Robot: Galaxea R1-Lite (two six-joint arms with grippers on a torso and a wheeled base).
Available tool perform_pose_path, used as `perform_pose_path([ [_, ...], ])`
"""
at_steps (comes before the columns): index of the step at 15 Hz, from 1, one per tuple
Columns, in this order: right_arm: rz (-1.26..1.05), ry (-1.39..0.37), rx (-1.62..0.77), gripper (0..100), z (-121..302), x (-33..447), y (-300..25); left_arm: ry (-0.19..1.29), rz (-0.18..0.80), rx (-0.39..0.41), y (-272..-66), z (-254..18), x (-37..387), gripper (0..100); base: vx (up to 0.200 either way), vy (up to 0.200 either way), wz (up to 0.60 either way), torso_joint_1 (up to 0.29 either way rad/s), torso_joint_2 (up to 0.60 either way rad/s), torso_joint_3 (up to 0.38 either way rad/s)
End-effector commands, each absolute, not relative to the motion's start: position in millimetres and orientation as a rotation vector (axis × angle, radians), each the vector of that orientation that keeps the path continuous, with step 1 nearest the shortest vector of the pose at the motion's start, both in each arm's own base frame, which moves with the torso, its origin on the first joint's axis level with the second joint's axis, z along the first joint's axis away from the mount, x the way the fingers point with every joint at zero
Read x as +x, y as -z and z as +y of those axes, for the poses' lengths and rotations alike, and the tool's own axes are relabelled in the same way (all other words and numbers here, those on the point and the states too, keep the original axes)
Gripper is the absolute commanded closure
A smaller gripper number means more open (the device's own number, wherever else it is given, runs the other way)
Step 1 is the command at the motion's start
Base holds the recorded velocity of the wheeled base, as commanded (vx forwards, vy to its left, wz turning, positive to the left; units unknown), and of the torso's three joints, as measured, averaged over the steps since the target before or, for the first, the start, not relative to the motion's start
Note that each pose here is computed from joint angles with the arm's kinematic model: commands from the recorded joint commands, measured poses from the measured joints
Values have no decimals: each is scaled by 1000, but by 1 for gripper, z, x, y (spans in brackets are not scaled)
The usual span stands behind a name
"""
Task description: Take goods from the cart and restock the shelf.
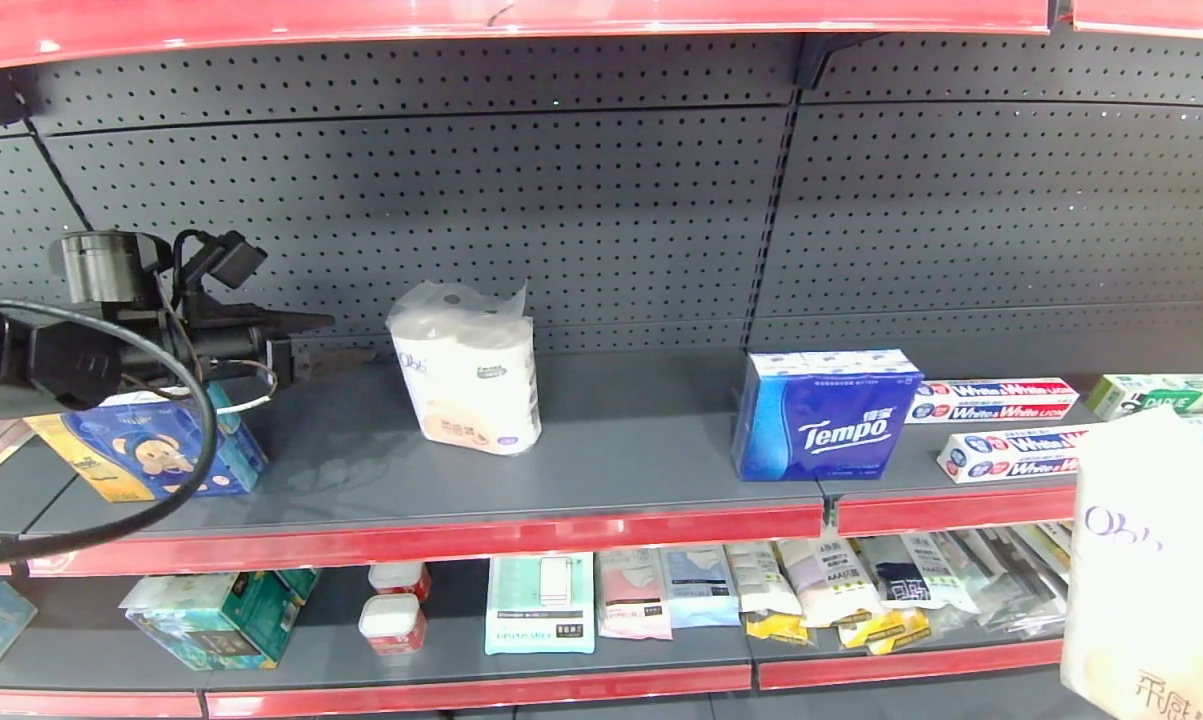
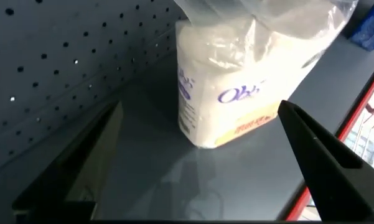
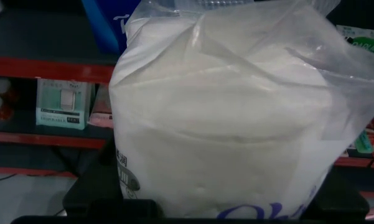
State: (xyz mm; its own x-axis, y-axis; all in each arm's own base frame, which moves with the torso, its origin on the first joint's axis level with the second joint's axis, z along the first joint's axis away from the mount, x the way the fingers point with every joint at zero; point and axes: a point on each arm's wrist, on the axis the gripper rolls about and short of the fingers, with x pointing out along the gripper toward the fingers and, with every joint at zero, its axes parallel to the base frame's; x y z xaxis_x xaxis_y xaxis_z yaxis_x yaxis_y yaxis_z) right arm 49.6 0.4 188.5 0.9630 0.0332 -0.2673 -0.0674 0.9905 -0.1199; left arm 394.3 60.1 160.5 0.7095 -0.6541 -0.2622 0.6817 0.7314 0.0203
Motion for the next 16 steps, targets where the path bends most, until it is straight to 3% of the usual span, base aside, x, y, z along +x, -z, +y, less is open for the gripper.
perform_pose_path([
  [1, 270, -51, -128, 100, 0, 50, -189, 763, 238, 116, -155, 62, 404, 0, 0, 0, 0, 0, 0, 0],
  [10, 297, -25, -133, 100, -1, 54, -186, 900, 208, 91, -136, 59, 427, 0, 0, 0, 0, 0, 0, 0],
  [16, 314, -15, -137, 100, -2, 57, -185, 945, 164, 103, -134, 59, 446, 0, 0, 0, 0, 0, 0, 0],
])
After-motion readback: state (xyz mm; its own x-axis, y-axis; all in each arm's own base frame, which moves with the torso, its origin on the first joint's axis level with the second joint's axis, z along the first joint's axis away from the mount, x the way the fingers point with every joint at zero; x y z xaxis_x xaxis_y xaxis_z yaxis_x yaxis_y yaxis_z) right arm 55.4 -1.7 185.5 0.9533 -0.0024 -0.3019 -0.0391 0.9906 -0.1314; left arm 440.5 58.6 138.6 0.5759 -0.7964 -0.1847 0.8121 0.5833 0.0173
